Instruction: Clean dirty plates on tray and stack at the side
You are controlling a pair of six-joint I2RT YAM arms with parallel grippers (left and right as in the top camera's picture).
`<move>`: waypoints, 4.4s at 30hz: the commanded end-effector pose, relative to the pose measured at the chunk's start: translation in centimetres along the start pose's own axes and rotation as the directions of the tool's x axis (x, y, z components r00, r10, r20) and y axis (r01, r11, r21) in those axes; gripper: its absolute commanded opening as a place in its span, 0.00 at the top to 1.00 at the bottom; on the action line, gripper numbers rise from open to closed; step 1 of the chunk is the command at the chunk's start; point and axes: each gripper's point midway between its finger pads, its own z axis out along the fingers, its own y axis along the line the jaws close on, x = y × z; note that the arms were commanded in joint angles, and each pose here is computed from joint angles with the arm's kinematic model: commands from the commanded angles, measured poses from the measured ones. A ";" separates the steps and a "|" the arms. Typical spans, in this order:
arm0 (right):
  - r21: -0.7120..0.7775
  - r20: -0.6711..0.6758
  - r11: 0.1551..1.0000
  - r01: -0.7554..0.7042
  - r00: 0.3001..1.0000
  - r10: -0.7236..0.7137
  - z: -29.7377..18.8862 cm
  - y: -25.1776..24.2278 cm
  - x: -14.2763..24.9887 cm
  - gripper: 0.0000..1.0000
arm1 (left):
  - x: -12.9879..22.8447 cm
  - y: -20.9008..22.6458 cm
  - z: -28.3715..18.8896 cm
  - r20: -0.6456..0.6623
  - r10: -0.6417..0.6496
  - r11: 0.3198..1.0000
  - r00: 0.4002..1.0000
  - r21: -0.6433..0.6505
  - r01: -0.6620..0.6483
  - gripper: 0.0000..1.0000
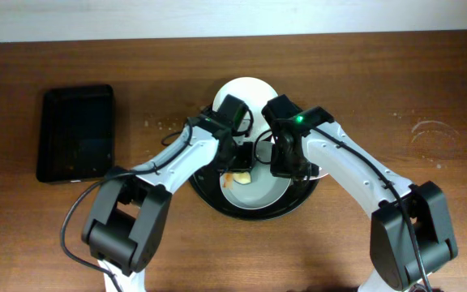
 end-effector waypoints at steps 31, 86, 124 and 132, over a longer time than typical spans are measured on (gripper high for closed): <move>0.527 0.299 0.800 0.287 0.818 -0.491 -12.2 -2.7 -4.7 0.96 | -4.9 6.6 -12.8 0.259 -0.075 0.993 0.963 -0.066 0.095 0.99; -0.023 0.252 0.997 0.072 0.966 -0.064 -9.6 3.0 -1.9 0.96 | 2.0 -0.9 -5.1 0.072 0.038 0.996 0.997 0.083 -0.044 0.99; -0.153 0.045 0.986 0.066 0.997 -0.060 -5.4 0.9 -0.3 0.60 | 1.6 1.9 -5.0 0.106 0.014 0.998 0.994 -0.067 -0.006 0.98; -0.288 0.012 0.958 0.003 1.000 0.001 -0.4 -1.6 -1.6 0.56 | 1.1 1.6 -5.1 0.127 0.021 0.998 0.992 -0.057 -0.014 0.98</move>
